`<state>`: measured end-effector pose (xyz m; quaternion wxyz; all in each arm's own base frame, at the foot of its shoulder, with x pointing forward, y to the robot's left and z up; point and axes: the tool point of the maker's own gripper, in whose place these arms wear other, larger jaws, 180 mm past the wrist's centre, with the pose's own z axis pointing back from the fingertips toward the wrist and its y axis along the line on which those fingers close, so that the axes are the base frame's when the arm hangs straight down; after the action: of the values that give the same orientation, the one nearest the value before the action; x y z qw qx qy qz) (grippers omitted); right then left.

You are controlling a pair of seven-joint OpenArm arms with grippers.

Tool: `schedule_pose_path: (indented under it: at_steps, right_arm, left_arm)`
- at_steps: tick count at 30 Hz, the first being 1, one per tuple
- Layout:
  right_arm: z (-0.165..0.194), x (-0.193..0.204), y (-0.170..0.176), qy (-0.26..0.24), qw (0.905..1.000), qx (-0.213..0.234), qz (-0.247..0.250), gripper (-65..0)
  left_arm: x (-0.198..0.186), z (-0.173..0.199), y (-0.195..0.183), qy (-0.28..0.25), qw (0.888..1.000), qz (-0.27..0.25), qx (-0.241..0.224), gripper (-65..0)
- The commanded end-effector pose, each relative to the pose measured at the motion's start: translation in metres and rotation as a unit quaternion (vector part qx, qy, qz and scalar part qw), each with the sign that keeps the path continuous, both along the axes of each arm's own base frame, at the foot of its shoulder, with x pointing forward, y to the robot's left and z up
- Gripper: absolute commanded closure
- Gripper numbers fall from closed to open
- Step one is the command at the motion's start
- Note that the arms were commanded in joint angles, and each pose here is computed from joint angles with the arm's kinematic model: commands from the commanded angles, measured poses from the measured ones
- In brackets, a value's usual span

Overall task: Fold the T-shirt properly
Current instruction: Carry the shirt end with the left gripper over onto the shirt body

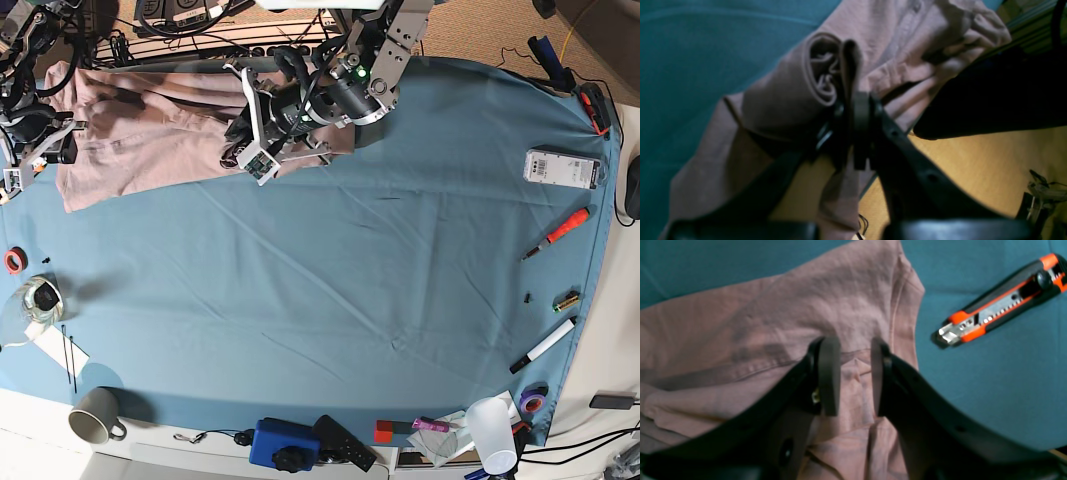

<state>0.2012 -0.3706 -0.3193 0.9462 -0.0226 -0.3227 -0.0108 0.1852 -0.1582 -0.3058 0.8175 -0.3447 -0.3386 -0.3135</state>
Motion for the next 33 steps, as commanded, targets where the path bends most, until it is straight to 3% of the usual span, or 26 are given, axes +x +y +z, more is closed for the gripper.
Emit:
schedule_pose_path:
  at_steps: [1, 4, 6, 13, 16, 20, 24, 33]
  right_arm:
    - [0.014, 0.008, -0.005, -0.021, 0.9997, -0.013, 0.004, -16.4]
    - [0.014, 0.008, -0.005, -0.021, 0.9997, -0.013, 0.004, -16.4]
    - [0.014, 0.008, -0.005, -0.021, 0.9997, -0.013, 0.004, -16.4]
    - [0.015, 0.008, -0.005, -0.024, 0.9996, -0.013, 0.004, -16.4]
    - [0.015, 0.008, -0.005, -0.024, 0.9996, -0.013, 0.004, -16.4]
    - [0.015, 0.008, -0.005, -0.024, 0.9996, -0.013, 0.004, -16.4]
    - [0.015, 0.008, -0.005, -0.023, 0.9996, -0.013, 0.004, -16.4]
    - [0.015, 0.008, -0.005, -0.023, 0.9996, -0.013, 0.004, -16.4]
  left_arm:
    - [0.004, 0.025, -0.014, -0.029, 0.999, -0.009, -0.044, -0.9]
    - [0.007, 0.034, -0.017, -0.051, 0.997, -0.009, -0.063, -22.1]
    - [0.011, 0.034, -0.015, -0.056, 0.997, 0.001, -0.061, -31.6]
    - [0.023, 0.021, 0.0, -0.072, 0.997, 0.032, -0.002, -33.9]
    - [0.034, 0.016, 0.02, -0.069, 0.994, 0.08, 0.042, -29.6]
    - [0.042, 0.003, 0.048, -0.059, 0.983, 0.127, 0.115, -12.1]
    - [0.03, -0.006, 0.042, -0.036, 0.987, 0.111, 0.11, -0.3]
    - [0.01, -0.043, 0.032, -0.005, 0.988, 0.052, 0.145, 0.0]
